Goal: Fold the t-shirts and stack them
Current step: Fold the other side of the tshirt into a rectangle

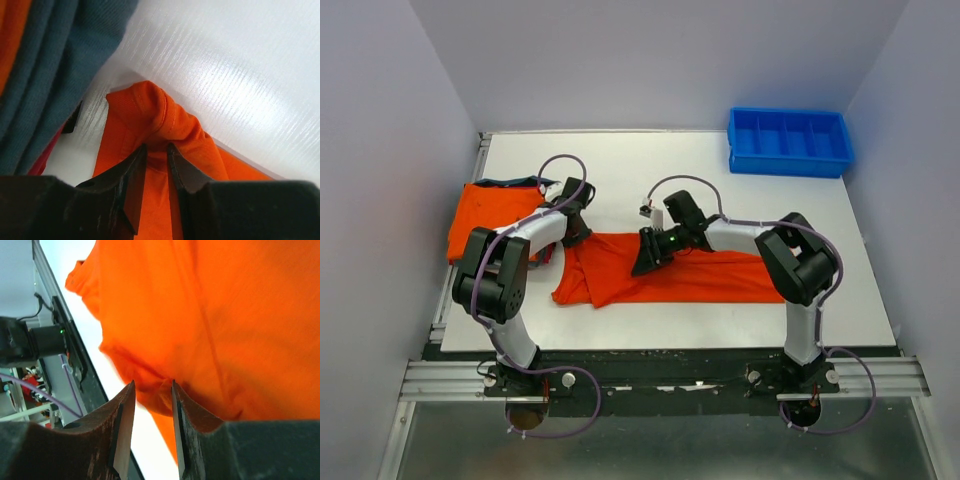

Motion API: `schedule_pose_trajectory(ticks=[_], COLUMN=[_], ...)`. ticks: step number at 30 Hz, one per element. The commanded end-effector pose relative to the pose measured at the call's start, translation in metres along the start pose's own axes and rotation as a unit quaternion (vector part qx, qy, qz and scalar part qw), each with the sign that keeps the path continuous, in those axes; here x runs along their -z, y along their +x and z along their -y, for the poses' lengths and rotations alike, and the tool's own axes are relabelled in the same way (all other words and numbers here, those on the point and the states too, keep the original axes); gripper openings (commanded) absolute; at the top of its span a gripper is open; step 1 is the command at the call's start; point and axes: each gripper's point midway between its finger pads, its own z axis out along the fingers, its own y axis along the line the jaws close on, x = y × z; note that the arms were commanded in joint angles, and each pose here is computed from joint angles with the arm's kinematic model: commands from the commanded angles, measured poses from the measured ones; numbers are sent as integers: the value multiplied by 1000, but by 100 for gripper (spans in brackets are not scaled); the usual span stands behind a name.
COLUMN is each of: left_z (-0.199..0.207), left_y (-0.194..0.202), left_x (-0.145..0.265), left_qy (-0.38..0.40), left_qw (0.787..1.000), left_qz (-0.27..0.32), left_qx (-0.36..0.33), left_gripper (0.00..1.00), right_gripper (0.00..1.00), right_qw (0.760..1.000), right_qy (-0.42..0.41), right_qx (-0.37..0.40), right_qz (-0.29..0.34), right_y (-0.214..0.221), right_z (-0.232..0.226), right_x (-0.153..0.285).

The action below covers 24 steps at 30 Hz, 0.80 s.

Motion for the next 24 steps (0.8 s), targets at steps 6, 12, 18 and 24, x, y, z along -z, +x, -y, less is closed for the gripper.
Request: schedule_pose_trajectory(ticks=[6, 12, 18, 24], left_z=[-24, -18, -6, 3], left_y=[4, -3, -22, -19], left_x=[-5, 4, 35, 72], left_qy=[-40, -27, -3, 9], left_qw=[999, 999, 999, 997], left_qz=[-6, 0, 29, 56], left_qx=[-13, -20, -34, -51], left_gripper=[36, 37, 49, 53], right_gripper=[43, 42, 43, 38], right_qw=[999, 999, 993, 970], right_qy=[-2, 10, 83, 196], right_qx=[40, 19, 40, 22], right_qz=[25, 27, 77, 141], right_y=[-14, -34, -28, -4], right_z=[-21, -12, -7, 13], right_x=[12, -2, 34, 90])
